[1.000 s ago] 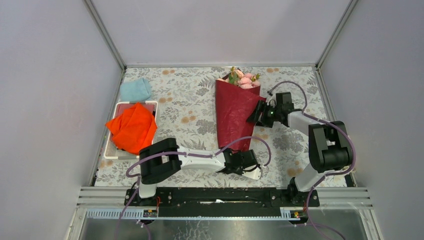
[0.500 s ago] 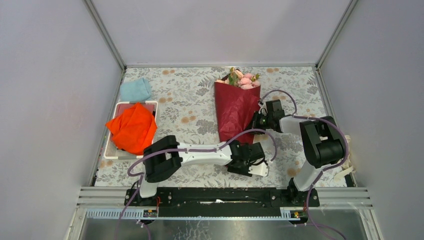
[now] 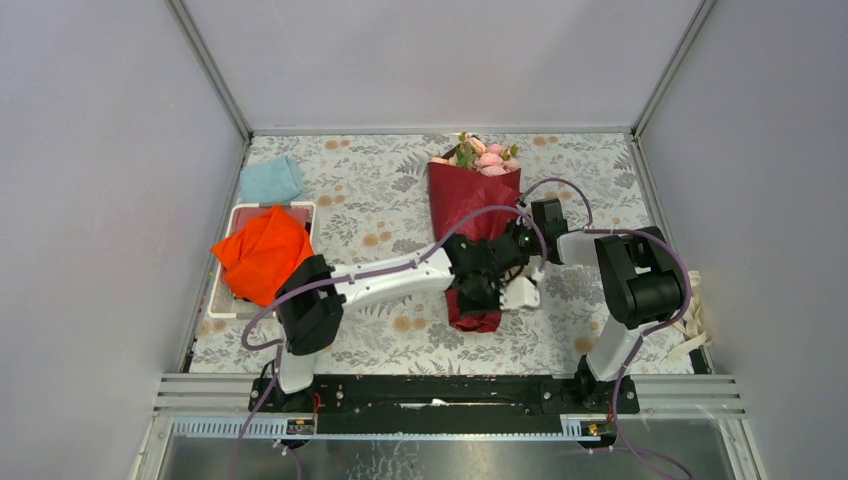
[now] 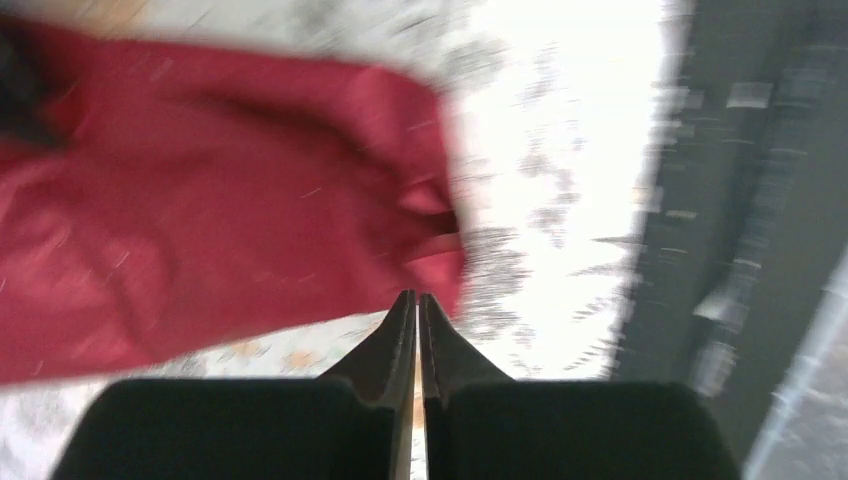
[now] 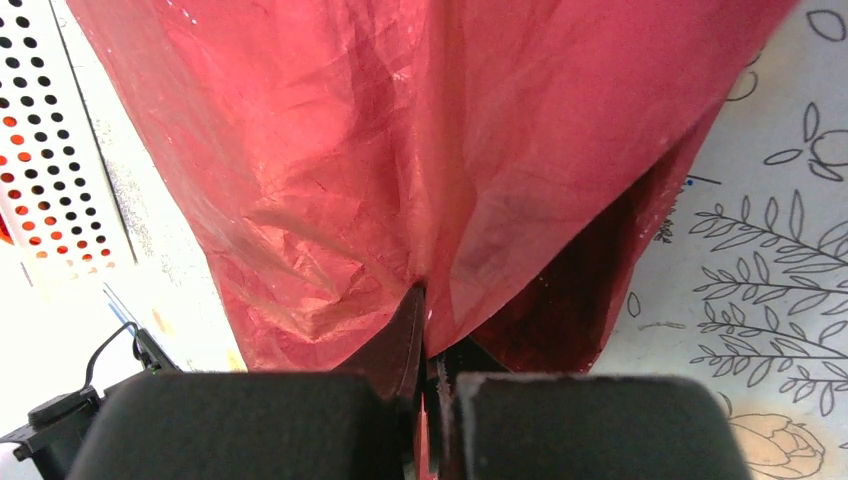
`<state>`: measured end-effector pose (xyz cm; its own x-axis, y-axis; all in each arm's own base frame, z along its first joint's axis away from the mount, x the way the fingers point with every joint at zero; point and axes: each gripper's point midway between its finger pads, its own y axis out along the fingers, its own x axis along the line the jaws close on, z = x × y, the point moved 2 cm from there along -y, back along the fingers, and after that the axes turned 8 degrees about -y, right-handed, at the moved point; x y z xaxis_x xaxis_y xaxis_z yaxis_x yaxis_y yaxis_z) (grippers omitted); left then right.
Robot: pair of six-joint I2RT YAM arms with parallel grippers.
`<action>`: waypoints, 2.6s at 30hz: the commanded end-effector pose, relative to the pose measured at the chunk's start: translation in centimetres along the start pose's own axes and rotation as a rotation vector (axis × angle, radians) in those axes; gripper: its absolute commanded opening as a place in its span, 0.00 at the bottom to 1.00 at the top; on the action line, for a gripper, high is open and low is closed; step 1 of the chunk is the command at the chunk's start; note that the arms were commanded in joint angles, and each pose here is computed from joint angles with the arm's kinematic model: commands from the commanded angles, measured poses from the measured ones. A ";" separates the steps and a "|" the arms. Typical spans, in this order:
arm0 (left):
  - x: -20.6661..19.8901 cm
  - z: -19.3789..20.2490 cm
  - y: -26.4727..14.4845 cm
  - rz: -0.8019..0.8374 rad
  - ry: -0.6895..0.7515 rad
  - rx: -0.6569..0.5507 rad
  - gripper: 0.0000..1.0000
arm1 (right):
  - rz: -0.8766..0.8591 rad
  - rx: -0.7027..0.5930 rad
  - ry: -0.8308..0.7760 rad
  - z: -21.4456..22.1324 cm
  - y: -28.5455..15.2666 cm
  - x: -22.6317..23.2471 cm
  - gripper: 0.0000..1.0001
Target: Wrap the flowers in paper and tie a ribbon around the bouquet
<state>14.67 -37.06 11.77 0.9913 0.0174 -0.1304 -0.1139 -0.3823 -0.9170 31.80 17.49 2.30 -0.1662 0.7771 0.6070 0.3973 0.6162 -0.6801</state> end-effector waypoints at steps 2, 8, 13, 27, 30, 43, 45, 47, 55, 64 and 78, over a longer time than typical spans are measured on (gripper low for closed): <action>8.9 3.4 3.5 -0.340 -0.142 0.056 0.02 | 0.058 -0.032 -0.007 -0.8 0.5 -1.2 0.00; 5.2 3.6 5.9 -0.198 -0.093 0.030 0.01 | 0.078 -0.031 -0.011 -0.7 0.4 -1.5 0.00; 0.7 4.1 7.1 -0.170 0.071 0.044 0.04 | 0.082 -0.033 0.005 -0.5 0.7 -1.8 0.00; -3.3 2.3 7.7 -0.181 0.308 0.090 0.14 | 0.089 -0.048 0.026 -0.6 0.7 -1.9 0.00; -3.0 0.6 5.4 -0.160 0.294 0.059 0.15 | 0.089 -0.051 0.024 -0.7 0.6 -1.8 0.00; 5.7 -2.7 6.5 -0.279 0.043 -0.062 0.13 | 0.084 -0.052 0.016 -0.9 0.4 -1.5 0.00; 5.7 -3.0 7.4 -0.277 0.039 -0.089 0.14 | 0.083 -0.054 0.012 -1.1 0.3 -1.4 0.00; 5.1 -2.9 8.2 -0.255 0.056 -0.099 0.14 | 0.085 -0.056 0.007 -1.3 0.0 -1.2 0.02; 3.6 1.0 11.0 -0.183 0.071 -0.028 0.15 | 0.174 -0.088 -0.055 -3.6 -2.7 -1.3 0.43; 3.2 2.3 11.1 -0.170 0.089 -0.007 0.16 | 0.177 -0.040 -0.005 -3.1 -3.6 -3.5 0.93; 4.4 2.9 10.7 -0.187 0.051 -0.011 0.18 | -0.042 -0.025 0.098 -1.5 0.0 -2.6 0.50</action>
<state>18.46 -40.61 3.00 0.9902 0.0457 0.1316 0.1380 -0.4536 -0.8804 35.86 15.02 4.08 -0.1883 0.7403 0.6453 0.4803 0.6426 -0.5970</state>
